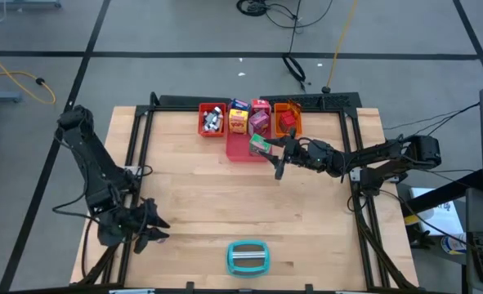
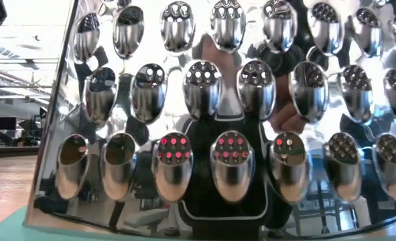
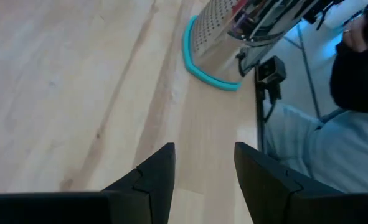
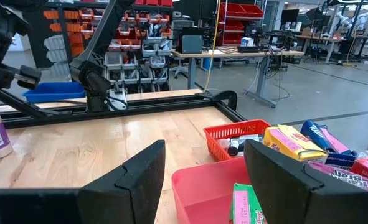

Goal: Pick & Place Kitchen Items
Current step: Put the purple seasoning bottle into the orange bin

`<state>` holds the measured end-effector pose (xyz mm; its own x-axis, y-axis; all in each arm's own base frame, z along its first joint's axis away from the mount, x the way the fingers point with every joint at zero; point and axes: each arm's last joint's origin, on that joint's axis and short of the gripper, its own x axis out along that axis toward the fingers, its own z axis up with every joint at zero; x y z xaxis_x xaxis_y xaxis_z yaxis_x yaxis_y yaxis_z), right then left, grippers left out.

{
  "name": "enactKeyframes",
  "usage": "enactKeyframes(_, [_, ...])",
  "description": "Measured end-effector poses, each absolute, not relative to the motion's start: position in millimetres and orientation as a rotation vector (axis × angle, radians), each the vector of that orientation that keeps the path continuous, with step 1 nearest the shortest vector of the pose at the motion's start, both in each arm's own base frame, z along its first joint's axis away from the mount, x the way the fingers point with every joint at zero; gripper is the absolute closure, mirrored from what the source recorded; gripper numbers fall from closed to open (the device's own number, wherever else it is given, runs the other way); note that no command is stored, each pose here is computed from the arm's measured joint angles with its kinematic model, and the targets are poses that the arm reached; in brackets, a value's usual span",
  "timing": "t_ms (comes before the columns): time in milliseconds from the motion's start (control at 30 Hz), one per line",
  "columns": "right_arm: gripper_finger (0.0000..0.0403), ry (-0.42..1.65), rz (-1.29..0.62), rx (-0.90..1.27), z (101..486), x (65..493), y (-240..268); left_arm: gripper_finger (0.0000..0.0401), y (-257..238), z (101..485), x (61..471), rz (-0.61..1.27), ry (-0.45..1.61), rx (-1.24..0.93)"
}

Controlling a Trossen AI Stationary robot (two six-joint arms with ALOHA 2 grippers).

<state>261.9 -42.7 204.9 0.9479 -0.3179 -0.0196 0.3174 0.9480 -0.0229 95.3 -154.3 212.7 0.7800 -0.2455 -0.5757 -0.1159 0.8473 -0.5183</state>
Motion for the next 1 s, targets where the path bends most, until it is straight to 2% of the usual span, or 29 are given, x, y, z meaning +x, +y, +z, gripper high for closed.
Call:
enactKeyframes(367, [0.0192,0.024,-0.323,-0.019,204.9,261.9,-42.7,0.0236,-154.7,210.6,87.6,-0.064,0.679,-0.533])
enactKeyframes(633, [0.0192,0.024,-0.323,-0.019,204.8,261.9,-42.7,0.0236,-154.5,209.8,87.3,-0.04,0.708,-0.616])
enactKeyframes(1000, [0.0193,0.034,-0.323,-0.02,203.9,261.9,-42.7,0.0235,-150.6,209.6,94.2,-0.012,0.712,-0.624])
